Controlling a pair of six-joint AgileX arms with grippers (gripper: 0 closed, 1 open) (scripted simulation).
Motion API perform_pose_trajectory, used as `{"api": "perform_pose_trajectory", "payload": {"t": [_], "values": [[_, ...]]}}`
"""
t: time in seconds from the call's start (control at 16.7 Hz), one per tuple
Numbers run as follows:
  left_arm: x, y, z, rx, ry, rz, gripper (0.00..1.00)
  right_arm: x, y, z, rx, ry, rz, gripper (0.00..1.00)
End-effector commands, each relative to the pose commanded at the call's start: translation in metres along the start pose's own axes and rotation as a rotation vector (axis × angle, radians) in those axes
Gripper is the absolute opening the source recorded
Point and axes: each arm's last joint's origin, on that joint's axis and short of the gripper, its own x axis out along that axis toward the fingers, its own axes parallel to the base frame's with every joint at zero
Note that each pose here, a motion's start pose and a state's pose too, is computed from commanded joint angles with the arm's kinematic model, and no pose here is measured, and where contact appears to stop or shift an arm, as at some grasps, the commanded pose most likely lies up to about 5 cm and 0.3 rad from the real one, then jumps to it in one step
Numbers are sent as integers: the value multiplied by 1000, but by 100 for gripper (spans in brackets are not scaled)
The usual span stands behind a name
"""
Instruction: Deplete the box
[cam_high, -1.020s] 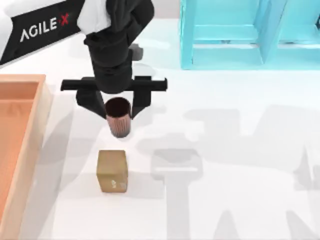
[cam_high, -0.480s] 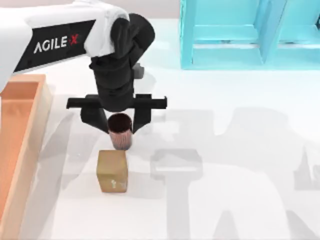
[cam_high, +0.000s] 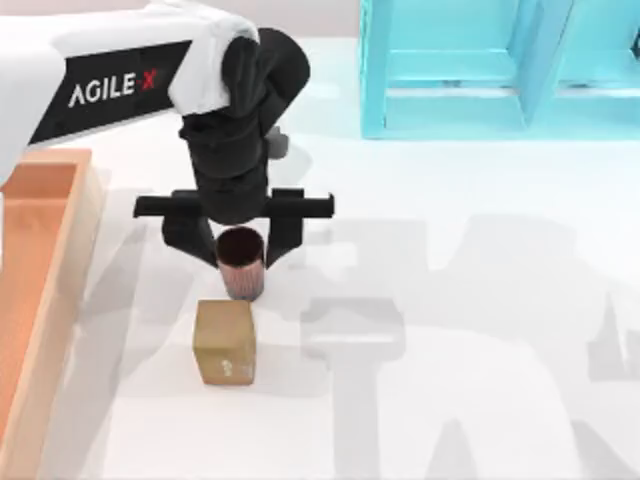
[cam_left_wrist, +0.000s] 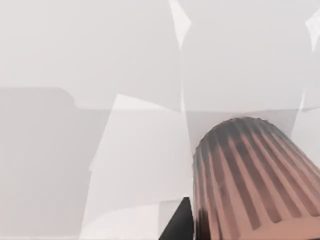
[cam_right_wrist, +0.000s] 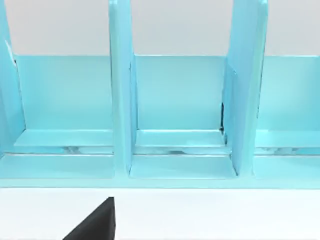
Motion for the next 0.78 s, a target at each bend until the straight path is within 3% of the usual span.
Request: {"api": "perform_pose_trajectory", "payload": {"t": [0.42,0.78], "values": [[0,0,0,0,0,0,98,0,0,0,0,0,0,100],[0,0,0,0,0,0,100,0,0,0,0,0,0,100]]}}
